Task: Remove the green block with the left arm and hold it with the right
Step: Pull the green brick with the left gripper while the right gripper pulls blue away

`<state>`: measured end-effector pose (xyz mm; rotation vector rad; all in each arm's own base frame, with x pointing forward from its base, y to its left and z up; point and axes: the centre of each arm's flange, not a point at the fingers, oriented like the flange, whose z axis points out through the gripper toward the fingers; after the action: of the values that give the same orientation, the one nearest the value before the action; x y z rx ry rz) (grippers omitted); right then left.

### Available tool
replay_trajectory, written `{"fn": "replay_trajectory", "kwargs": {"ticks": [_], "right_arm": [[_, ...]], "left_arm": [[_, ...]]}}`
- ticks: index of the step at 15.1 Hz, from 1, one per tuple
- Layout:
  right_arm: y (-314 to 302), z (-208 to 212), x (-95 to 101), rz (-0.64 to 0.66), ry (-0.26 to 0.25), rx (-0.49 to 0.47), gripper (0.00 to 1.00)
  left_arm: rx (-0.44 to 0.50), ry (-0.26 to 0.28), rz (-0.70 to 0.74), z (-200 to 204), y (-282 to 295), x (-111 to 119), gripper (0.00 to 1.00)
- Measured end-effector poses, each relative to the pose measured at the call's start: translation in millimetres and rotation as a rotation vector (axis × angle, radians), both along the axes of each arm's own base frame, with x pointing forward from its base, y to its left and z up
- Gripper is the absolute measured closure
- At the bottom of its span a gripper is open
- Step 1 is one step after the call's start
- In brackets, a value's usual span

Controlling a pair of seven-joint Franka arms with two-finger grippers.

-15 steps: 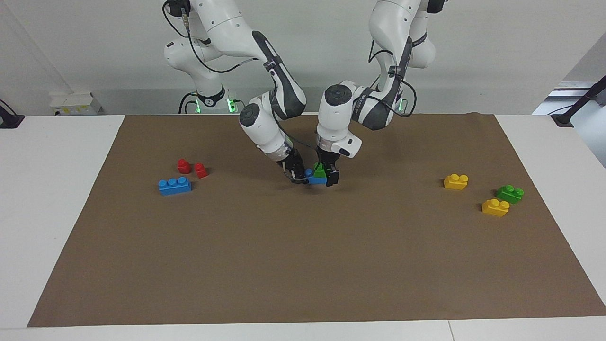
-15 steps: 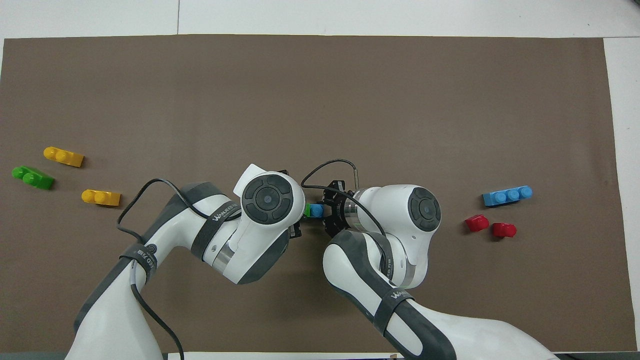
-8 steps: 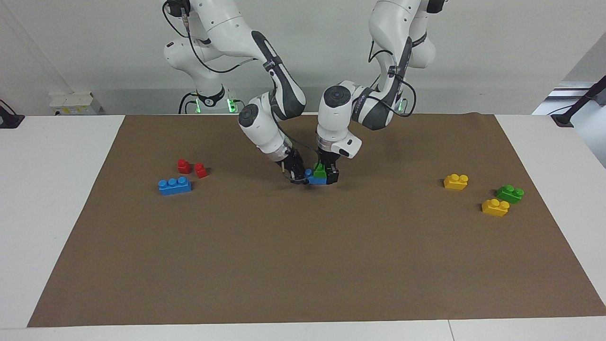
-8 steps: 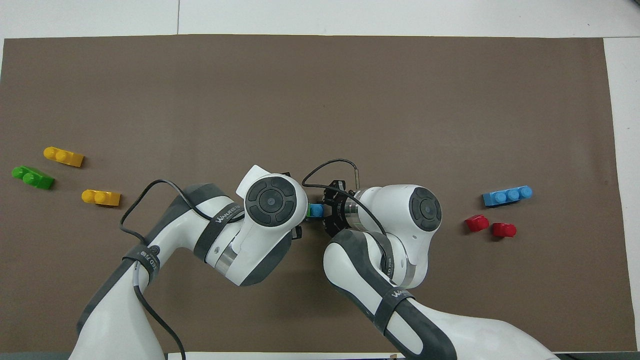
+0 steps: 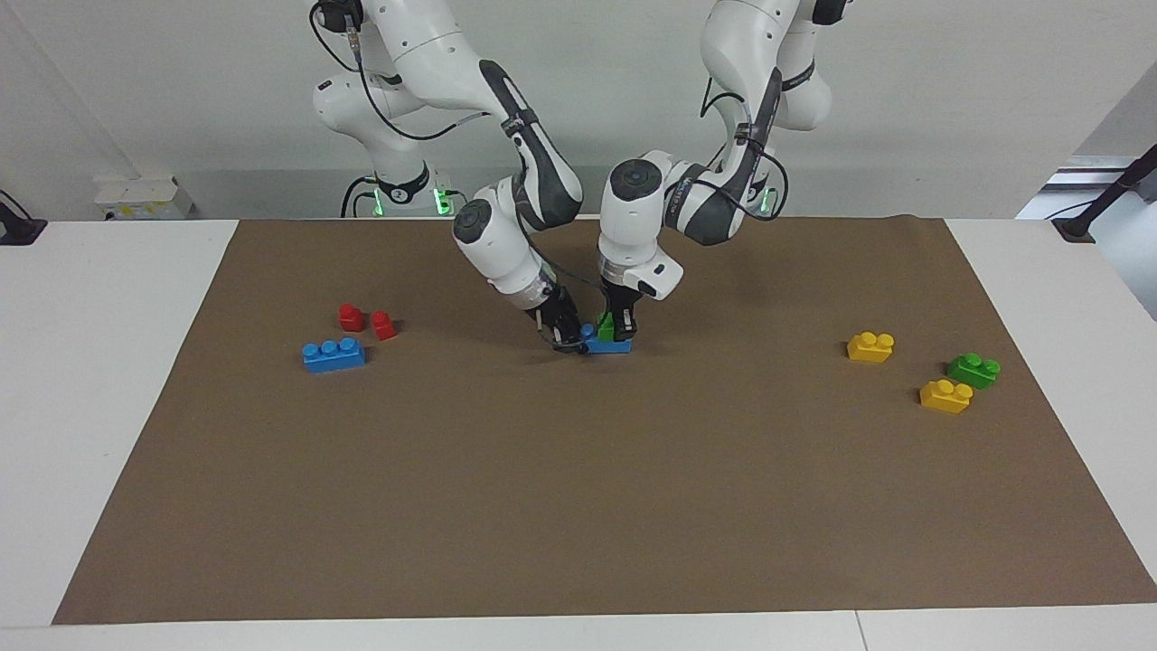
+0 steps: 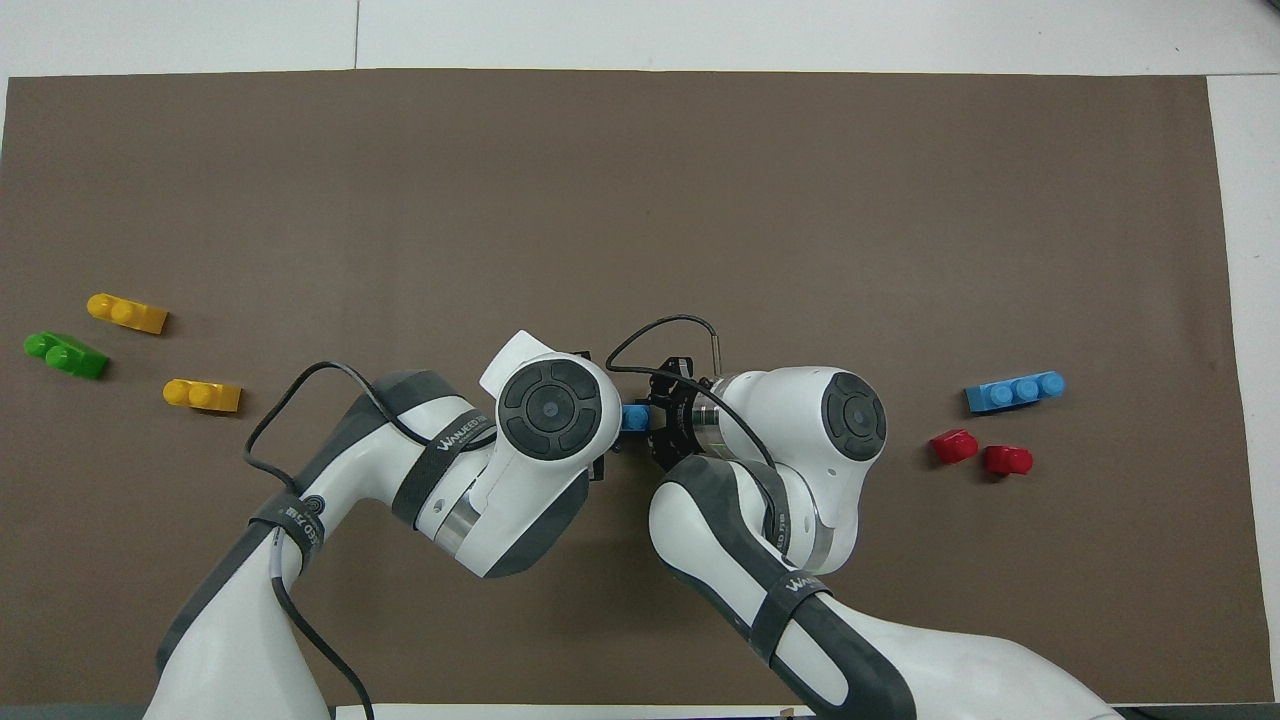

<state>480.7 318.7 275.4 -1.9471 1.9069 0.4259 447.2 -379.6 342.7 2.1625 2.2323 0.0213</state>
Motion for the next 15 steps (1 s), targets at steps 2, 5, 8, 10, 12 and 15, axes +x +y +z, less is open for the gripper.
{"fn": "replay_trajectory", "kwargs": {"ticks": [2,5,8,10,12,15], "right_arm": [[0.0,0.2,0.3,-0.001,-0.001,0.000,0.65],[-1.0,-0.5,0.2,-0.003,0.000,-0.001,0.65],[-14.0,2.1,9.8,-0.010,0.042,0.013,0.65],[-33.9,15.0,25.2,-0.009,0.061,0.039,0.65],[-65.7,31.3,41.7,0.004,0.068,0.068,0.65],[-128.2,46.9,62.5,0.058,0.078,0.077,0.65]], "left_arm": [[-0.002,-0.005,0.000,6.2,0.5,-0.5,0.63],[-0.007,-0.021,0.011,23.5,5.5,1.4,0.63],[-0.002,-0.027,0.029,39.9,17.6,5.9,0.63],[0.005,-0.027,0.029,48.5,31.9,12.8,0.63],[0.019,-0.018,0.022,53.4,58.1,27.3,0.63],[0.035,-0.003,-0.014,53.0,113.5,58.0,0.63]]}}
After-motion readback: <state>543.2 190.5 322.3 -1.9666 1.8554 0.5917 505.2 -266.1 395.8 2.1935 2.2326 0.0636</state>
